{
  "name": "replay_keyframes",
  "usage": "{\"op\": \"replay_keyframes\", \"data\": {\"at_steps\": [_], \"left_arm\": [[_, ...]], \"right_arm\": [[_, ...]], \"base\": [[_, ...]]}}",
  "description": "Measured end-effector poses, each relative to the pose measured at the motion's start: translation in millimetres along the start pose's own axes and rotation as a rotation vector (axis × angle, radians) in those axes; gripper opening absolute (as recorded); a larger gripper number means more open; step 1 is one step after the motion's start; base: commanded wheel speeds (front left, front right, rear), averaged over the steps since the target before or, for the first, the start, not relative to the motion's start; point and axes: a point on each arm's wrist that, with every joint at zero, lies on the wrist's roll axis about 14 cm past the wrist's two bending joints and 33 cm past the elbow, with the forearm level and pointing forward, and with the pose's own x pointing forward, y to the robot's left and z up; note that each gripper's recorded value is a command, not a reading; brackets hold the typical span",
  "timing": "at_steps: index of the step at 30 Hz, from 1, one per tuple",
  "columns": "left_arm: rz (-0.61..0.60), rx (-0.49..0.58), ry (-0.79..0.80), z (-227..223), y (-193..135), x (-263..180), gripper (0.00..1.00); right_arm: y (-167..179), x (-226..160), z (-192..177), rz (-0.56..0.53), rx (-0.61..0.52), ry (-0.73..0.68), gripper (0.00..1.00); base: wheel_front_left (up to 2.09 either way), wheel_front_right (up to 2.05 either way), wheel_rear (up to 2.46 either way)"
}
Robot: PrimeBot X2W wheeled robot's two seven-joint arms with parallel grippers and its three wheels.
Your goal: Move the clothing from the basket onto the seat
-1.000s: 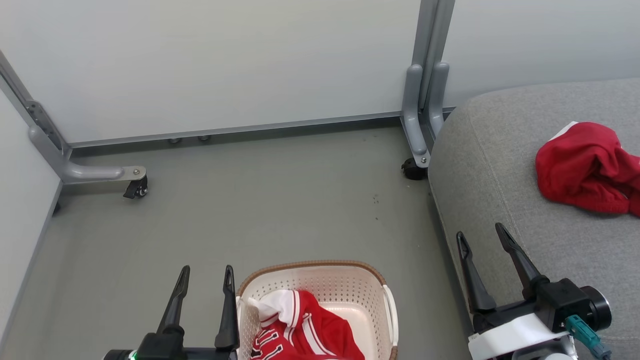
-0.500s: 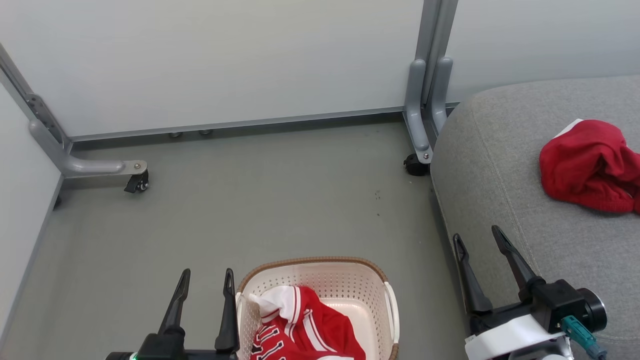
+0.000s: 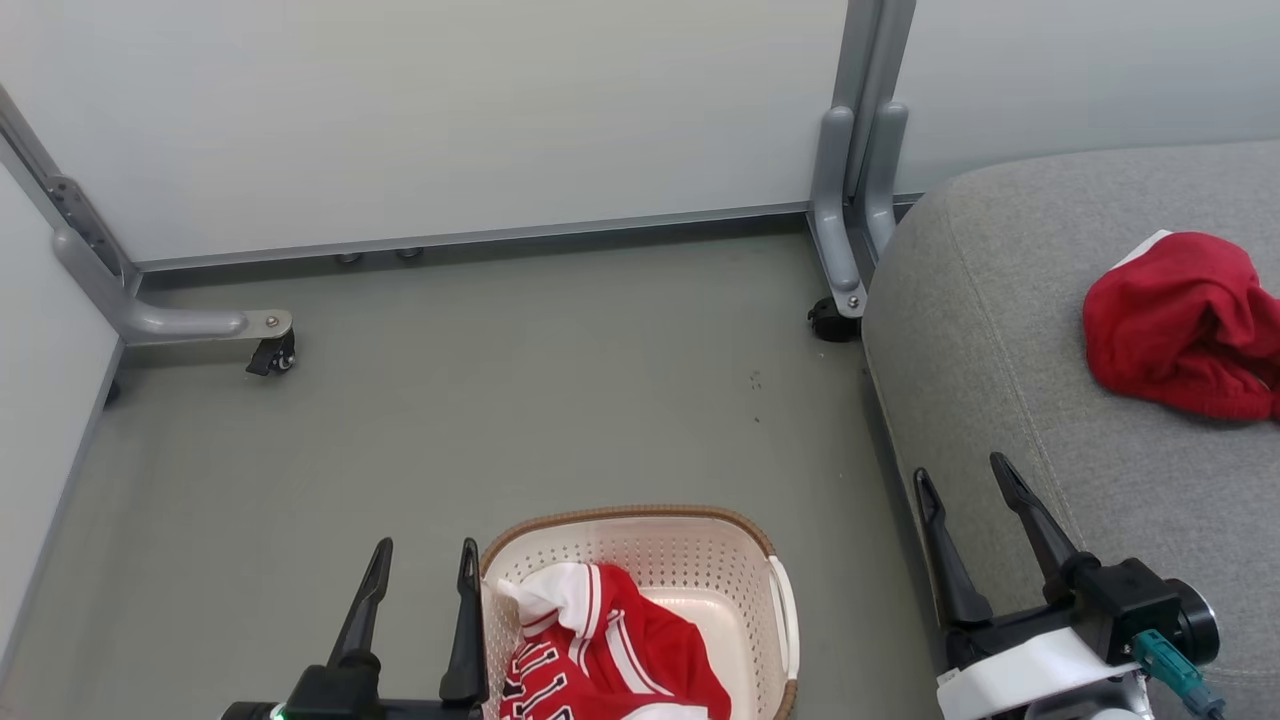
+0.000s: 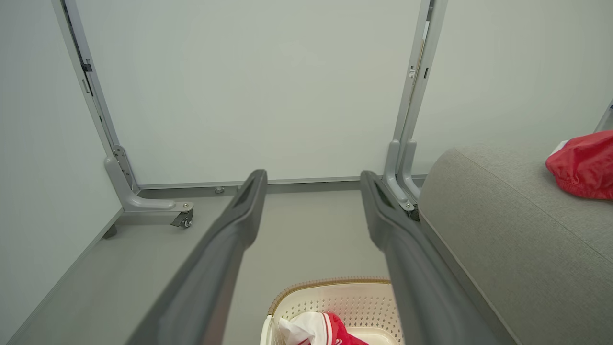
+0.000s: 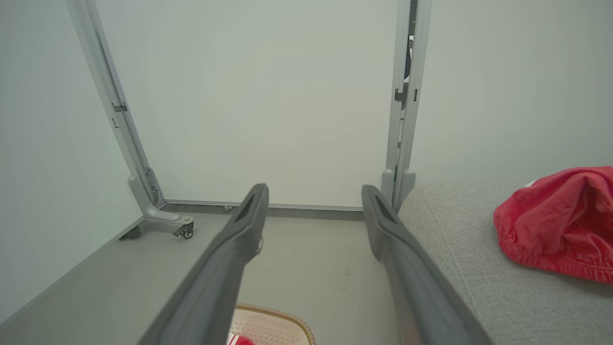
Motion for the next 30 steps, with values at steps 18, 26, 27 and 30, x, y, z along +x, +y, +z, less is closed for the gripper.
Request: {"op": "replay_keyframes", "data": {"at_steps": [18, 26, 27, 30], "left_arm": [[-0.125, 0.012, 0.148, -48.2, -21.7, 15.5, 1.0], [-0.27, 0.079, 0.303, -103.8, -40.7, 44.7, 1.0], [-0.305, 0.095, 0.335, -115.1, -44.5, 46.6, 1.0], [-0.415, 0.162, 0.411, -144.1, -54.8, 54.9, 1.0]], "right_arm": [[-42.1, 19.1, -1.6, -0.108, -0.046, -0.001, 1.0], [-62.8, 52.7, -5.6, -0.143, -0.073, -0.015, 1.0], [-65.4, 56.5, -8.8, -0.147, -0.074, -0.01, 1.0], [-74.2, 66.5, -18.3, -0.162, -0.081, 0.004, 1.0]], "base": [[0.0, 0.0, 0.0], [0.0, 0.0, 0.0], [0.0, 0.0, 0.0], [0.0, 0.0, 0.0]]}}
